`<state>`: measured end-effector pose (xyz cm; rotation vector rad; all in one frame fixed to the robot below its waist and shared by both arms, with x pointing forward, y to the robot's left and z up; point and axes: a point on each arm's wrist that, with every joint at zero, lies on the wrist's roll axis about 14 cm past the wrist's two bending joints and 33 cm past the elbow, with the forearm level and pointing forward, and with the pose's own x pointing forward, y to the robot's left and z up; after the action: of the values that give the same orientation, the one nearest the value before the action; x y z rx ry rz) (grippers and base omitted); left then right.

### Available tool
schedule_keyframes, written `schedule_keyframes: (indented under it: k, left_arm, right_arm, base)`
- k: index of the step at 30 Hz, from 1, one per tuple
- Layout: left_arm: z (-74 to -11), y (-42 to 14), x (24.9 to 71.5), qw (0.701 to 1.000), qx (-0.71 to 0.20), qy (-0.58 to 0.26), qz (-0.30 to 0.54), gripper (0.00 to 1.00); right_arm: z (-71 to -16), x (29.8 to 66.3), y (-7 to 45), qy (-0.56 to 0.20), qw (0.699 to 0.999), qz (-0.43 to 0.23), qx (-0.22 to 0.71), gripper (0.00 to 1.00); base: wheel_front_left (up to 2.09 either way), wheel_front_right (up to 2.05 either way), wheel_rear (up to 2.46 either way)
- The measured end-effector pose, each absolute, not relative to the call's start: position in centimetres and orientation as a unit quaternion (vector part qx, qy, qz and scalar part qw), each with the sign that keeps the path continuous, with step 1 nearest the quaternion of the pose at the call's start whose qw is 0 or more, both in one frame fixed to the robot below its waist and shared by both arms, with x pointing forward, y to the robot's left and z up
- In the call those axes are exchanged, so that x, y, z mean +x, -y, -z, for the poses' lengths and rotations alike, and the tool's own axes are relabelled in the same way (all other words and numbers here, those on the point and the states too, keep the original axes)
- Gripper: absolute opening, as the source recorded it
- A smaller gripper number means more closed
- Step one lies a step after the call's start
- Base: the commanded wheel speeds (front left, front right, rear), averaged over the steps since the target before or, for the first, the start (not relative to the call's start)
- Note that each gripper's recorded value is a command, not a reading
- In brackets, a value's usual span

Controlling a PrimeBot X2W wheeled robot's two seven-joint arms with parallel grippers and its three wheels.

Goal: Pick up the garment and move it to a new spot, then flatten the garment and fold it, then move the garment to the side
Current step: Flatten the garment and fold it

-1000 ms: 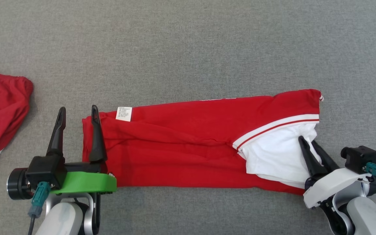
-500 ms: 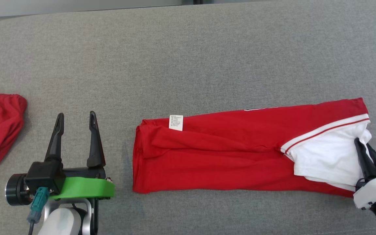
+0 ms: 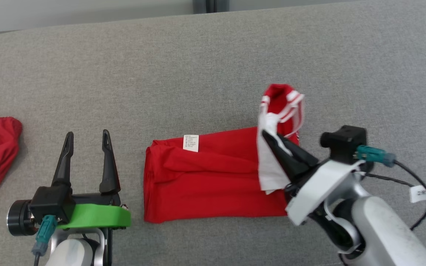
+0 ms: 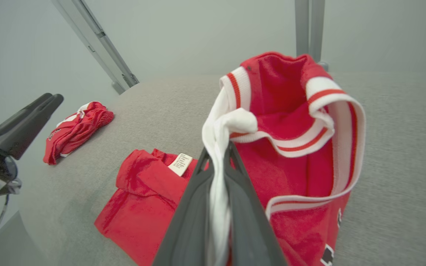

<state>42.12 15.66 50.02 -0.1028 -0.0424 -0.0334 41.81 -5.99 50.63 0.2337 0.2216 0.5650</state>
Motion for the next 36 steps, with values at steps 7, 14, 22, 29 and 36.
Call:
schedule_keyframes:
  k: [7,14,22,29,36]
  left_arm:
    - [-49.8,-15.7,42.2,0.998,-0.054,0.018,0.015,1.00]
    - [-48.7,-16.4,42.3,0.998,-0.056,0.002,0.005,1.00]
    - [-47.8,-16.8,42.4,0.998,-0.057,-0.009,-0.003,1.00]
    - [-48.3,-16.8,42.8,0.999,-0.051,0.000,0.000,1.00]
    - [-48.5,-16.7,42.6,0.999,-0.036,0.004,0.007,1.00]
  right_arm:
    - [-49.5,39.8,-3.7,-0.145,0.898,-0.373,0.180,0.00]
    - [-46.9,38.7,-7.8,-0.178,0.871,-0.413,0.199,0.41]
    - [-50.8,40.7,-8.3,-0.064,0.877,-0.419,0.227,1.00]
    - [-53.4,45.0,-0.2,0.041,0.926,-0.327,0.184,1.00]
    - [-51.8,45.4,12.2,0.053,0.977,-0.174,0.109,1.00]
  base:
    - [0.00,0.00,0.00]
    - [0.00,0.00,0.00]
    - [0.00,0.00,0.00]
    - [0.00,0.00,0.00]
    - [0.00,0.00,0.00]
